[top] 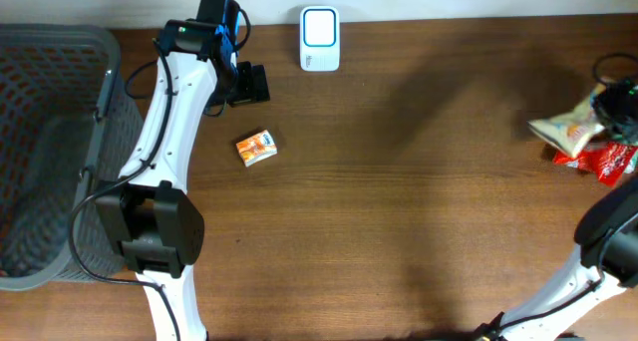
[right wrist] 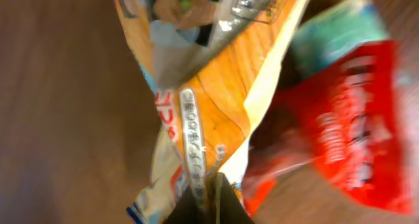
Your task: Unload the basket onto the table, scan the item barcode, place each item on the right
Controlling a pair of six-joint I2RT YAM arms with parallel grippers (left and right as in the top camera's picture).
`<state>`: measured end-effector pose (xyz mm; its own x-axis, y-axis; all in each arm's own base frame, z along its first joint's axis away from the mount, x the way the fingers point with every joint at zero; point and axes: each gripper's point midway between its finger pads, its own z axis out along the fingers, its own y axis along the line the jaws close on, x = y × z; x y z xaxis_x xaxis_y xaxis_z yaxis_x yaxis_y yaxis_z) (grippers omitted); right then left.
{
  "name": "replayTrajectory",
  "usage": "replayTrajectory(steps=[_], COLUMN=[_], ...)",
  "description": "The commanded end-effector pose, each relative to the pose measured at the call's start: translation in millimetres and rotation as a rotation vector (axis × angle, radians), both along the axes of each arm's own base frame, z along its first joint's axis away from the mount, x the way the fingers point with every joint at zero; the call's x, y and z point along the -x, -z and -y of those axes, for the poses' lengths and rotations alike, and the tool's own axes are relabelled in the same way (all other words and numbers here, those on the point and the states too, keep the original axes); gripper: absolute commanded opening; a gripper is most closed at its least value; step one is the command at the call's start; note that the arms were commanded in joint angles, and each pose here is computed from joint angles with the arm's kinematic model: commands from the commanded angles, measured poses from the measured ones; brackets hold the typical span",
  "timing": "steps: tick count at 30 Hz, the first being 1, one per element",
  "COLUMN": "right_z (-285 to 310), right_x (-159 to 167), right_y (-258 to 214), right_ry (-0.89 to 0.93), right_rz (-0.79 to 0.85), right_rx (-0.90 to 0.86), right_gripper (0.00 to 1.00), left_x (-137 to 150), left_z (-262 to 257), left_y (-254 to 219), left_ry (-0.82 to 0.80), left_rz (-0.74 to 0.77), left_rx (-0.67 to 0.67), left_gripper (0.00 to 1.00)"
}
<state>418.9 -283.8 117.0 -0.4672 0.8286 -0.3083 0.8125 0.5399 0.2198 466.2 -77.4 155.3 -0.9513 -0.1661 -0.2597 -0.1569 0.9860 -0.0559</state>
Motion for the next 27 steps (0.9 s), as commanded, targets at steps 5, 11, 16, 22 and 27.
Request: replayTrajectory(steps=[5,11,16,22,27], right_z=[-95.4,-307.3,-368.4,-328.7,-328.3], right_x=[-45.4,-70.1,-60.7,-55.0,-55.0], right_y=[-37.4,-10.6,-1.2,6.3,6.3], right_ry=[-0.484,-1.037,-1.163,-1.081,-1.080], right_rz=[0.360,0.186,0.100,0.027,0.027], right_rx=[-0.324,-0.252,-0.182,-0.149,-0.148], right_gripper=[0.92,0.99,0.99,0.99,0.99], left_x=[-1.5,-1.4,-1.5,-1.5,-4.8], left_z=[-1.7,-1.4,-1.7,-1.7,6.8], left_y=[3.6,3.6,3.6,3.6,2.5], left_ry=[-0.013,-0.012,-0.013,-0.013,-0.028], left_rz=[-0.005,-0.005,-0.005,-0.005,0.006], left_rx=[-0.005,-0.005,-0.005,-0.005,0.047], left_gripper=[0.99,0.99,0.99,0.99,0.99])
